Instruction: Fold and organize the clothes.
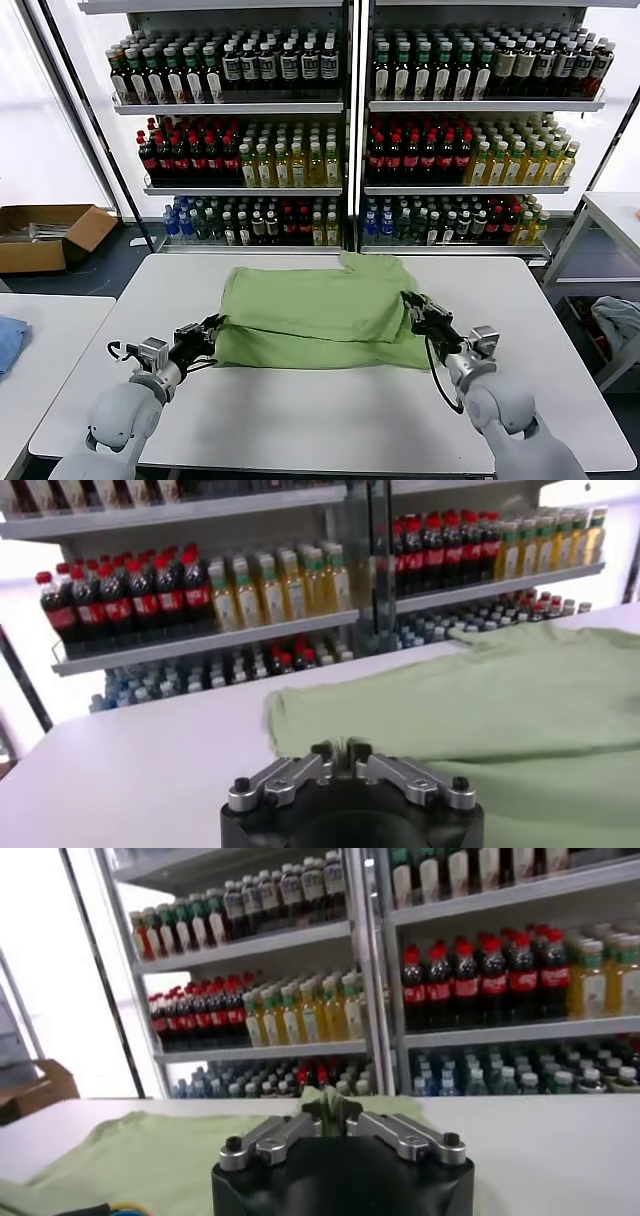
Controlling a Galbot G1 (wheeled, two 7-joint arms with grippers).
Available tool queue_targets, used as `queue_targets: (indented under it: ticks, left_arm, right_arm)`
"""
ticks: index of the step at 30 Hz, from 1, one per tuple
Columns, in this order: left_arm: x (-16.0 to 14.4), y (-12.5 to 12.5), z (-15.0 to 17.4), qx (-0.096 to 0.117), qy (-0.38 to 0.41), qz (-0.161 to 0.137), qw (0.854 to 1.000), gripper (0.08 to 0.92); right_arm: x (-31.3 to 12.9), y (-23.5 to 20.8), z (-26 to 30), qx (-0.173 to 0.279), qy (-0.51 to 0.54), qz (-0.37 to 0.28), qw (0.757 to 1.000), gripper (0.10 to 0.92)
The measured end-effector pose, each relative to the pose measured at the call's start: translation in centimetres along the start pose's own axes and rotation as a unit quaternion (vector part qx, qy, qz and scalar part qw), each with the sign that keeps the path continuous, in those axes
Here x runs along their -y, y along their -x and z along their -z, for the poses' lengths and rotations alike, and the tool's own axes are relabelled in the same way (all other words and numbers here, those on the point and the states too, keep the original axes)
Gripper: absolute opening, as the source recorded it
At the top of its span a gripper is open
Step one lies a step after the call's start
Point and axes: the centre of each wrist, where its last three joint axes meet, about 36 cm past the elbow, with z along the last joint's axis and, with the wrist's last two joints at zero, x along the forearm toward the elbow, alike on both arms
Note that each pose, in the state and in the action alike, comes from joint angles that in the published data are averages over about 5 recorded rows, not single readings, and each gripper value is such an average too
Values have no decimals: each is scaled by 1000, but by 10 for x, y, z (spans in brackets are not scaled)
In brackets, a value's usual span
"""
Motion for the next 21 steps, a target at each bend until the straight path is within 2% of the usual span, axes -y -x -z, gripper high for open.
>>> queue_targets:
  ticks: [8,12,16,21]
  left_arm:
    - [4,-13,-7,-11,-2,14,1000,589]
    - [12,-16,-17,-23,-7,13,1000,710]
    - [19,-17,-25,-38,-12,12,999,767]
    - [27,-19,-37,-59,-13,8,998,641]
  right_arm:
    - [-1,-33,-18,-55,-17,-30,998,694]
    - [-5,-48,-30,-84,-23,-44,995,780]
    - [-11,-60,-42,-110,-25,-52,992,722]
    - [-17,-68,-50,-127,-26,-59,990,575]
